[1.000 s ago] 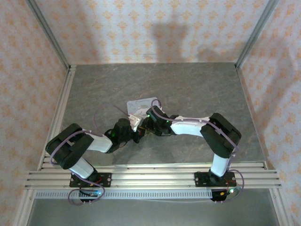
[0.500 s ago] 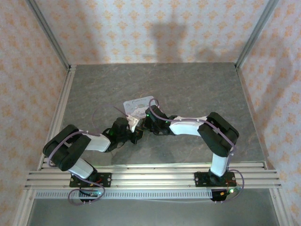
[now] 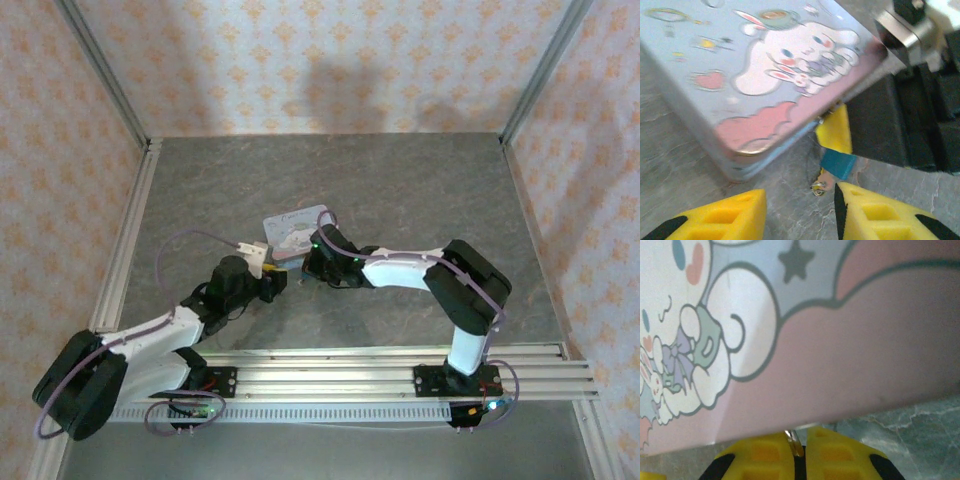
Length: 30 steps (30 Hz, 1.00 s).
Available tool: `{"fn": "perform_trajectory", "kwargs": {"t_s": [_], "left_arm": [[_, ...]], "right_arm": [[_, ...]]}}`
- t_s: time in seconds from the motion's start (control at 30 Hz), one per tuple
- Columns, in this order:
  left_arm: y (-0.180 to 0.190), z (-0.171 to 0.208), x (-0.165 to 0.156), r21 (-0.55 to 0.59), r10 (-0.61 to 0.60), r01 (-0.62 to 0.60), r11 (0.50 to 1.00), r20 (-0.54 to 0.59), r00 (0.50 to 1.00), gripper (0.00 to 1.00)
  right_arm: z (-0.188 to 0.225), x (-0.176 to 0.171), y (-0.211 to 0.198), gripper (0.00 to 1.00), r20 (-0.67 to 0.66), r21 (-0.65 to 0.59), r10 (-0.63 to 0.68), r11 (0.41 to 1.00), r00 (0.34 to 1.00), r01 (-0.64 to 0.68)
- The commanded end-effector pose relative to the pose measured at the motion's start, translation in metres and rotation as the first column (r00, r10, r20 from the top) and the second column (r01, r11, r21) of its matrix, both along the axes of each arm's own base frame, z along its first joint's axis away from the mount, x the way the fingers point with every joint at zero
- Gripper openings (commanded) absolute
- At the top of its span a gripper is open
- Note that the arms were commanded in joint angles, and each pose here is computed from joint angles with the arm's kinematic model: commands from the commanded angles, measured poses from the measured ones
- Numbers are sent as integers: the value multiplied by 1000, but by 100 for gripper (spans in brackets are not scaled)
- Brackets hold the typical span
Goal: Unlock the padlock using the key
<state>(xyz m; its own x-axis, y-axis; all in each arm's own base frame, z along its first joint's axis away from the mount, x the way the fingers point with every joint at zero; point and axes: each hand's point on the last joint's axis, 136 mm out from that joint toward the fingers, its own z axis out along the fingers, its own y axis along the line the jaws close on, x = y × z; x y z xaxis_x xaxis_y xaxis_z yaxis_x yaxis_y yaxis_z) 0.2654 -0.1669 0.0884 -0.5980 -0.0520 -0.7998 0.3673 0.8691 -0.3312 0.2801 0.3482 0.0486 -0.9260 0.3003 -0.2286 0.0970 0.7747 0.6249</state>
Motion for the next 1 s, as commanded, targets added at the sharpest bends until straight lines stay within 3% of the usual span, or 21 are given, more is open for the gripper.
{"fn": "perform_trajectory", "kwargs": {"t_s": [0.0,0.2,0.43,0.63,0.97], "left_arm": [[7,-5,-5,-48,51,-54,997,-72,996,44],[-15,10,-7,-219,-81,47,975,-148,986,45],[-27,7,-6,-270,-145,95,958,-173,974,39],[-35,-10,2,-349,-130,37,937,-248,960,37],[-41,-11,12,-410,-120,-2,912,-272,955,35]], "right_arm": [[-12,-17,-12,0,-64,16,36,999,997,-35],[2,-10,-2,0,-37,196,104,976,994,-95],[15,-5,5,0,-18,283,186,943,982,-174],[16,-1,7,0,-25,334,185,928,982,-166],[16,1,13,0,-44,415,178,898,983,-144]]}}
